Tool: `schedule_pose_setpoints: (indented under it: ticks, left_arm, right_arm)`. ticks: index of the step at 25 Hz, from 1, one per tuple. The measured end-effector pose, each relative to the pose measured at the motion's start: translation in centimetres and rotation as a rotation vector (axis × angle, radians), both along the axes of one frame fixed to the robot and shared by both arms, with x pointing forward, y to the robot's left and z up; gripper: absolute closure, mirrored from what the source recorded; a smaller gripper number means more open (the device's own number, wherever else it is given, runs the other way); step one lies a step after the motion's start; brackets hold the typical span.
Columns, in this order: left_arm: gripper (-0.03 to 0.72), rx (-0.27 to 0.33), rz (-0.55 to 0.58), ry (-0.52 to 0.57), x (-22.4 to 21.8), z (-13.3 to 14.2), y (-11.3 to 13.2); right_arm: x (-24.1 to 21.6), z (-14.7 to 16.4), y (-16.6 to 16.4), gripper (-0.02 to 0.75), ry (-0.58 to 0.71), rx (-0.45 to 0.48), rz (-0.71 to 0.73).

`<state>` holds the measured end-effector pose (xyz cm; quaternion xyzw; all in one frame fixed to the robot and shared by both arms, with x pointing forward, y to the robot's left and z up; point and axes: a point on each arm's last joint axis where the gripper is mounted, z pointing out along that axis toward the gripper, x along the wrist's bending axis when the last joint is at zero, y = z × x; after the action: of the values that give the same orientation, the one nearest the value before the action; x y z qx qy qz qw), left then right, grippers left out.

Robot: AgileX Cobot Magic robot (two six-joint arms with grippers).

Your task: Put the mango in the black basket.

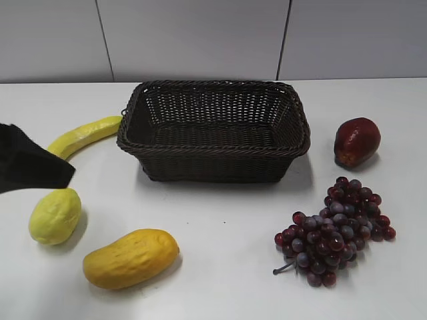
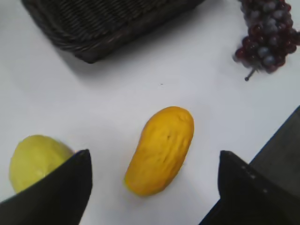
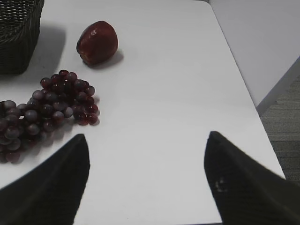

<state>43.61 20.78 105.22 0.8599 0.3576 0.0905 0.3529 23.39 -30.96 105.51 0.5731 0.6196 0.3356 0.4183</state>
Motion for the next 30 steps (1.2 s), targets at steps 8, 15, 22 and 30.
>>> schedule_pose_setpoints:
  ticks: [8,15,22,30]
  left_arm:
    - [0.024,0.215,-0.315,-0.007,0.4,-4.7,-6.5]
    - [0.024,0.337,-0.372,0.123,2.4,-10.4,-8.5]
    - [0.024,0.39,-0.368,0.166,3.5,-13.9,-9.0]
    - [0.088,0.405,-0.353,0.186,4.0,-15.7,-9.1]
  right_arm:
    - [0.0,0.0,0.0,0.151,0.0,0.0,0.0]
    - [0.0,0.0,0.0,0.151,0.0,0.0,0.0]
    - [0.0,0.0,0.0,0.151,0.0,0.0,0.0]
    - [0.0,0.0,0.0,0.151,0.0,0.0,0.0]
